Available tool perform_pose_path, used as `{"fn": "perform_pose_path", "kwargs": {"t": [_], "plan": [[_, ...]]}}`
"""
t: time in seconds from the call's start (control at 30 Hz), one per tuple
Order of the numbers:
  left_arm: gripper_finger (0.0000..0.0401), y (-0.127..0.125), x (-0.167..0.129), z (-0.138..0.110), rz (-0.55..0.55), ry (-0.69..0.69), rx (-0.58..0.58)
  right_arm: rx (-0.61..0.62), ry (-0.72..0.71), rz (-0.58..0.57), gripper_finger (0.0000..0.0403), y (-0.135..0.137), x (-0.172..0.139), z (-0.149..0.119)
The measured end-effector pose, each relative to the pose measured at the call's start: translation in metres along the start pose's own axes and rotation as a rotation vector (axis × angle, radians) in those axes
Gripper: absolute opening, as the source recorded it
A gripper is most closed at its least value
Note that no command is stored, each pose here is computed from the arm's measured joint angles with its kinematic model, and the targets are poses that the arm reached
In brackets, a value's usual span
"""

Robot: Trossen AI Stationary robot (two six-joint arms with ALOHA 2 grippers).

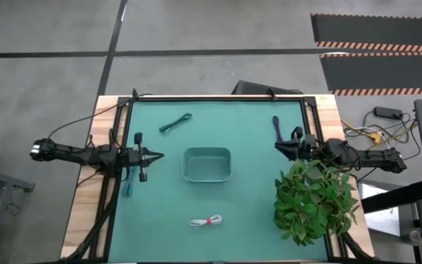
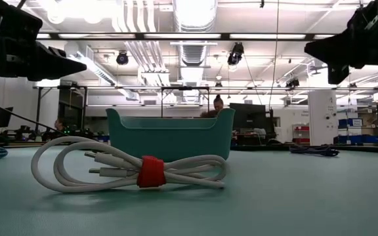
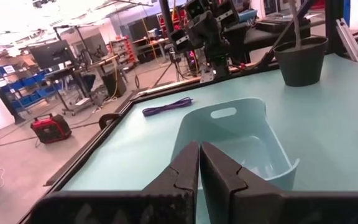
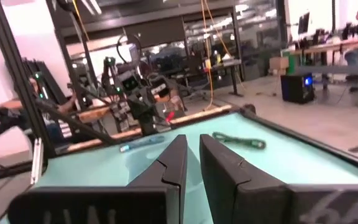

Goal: Pick and place USB-C Cables
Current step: Put the pink charger cable into the green bin

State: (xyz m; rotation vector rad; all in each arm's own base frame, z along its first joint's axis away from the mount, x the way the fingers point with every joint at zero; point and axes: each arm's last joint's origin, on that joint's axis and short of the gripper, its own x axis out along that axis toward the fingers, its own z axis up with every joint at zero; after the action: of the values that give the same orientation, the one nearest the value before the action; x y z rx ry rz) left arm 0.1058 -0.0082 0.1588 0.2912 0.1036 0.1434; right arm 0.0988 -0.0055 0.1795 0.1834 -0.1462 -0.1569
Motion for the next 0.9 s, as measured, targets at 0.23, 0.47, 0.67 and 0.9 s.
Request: {"fn": "perform_pose_path", "kwargs": {"t": [0.23, 0.47, 0.67, 0.9], "plan": [[0.0001, 0.0, 0.0, 0.001, 0.004, -0.013, -0.005, 0.029, -0.117, 0.021, 0.0034, 0.002, 0.0, 0.012], [0.0001, 0.007, -0.002, 0.022, 0.061, -0.219, -0.077, 0.042, -0.18, -0.029, 0.0034, 0.002, 0.005, 0.017], [0.0001, 0.016, -0.011, 0.044, 0.13, -0.467, -0.162, 0.034, -0.144, -0.077, 0.0034, 0.002, 0.013, 0.015], [0.0001, 0.025, -0.024, 0.06, 0.196, -0.685, -0.222, -0.012, -0.044, -0.198, 0.0034, 0.004, 0.036, 0.024]]}}
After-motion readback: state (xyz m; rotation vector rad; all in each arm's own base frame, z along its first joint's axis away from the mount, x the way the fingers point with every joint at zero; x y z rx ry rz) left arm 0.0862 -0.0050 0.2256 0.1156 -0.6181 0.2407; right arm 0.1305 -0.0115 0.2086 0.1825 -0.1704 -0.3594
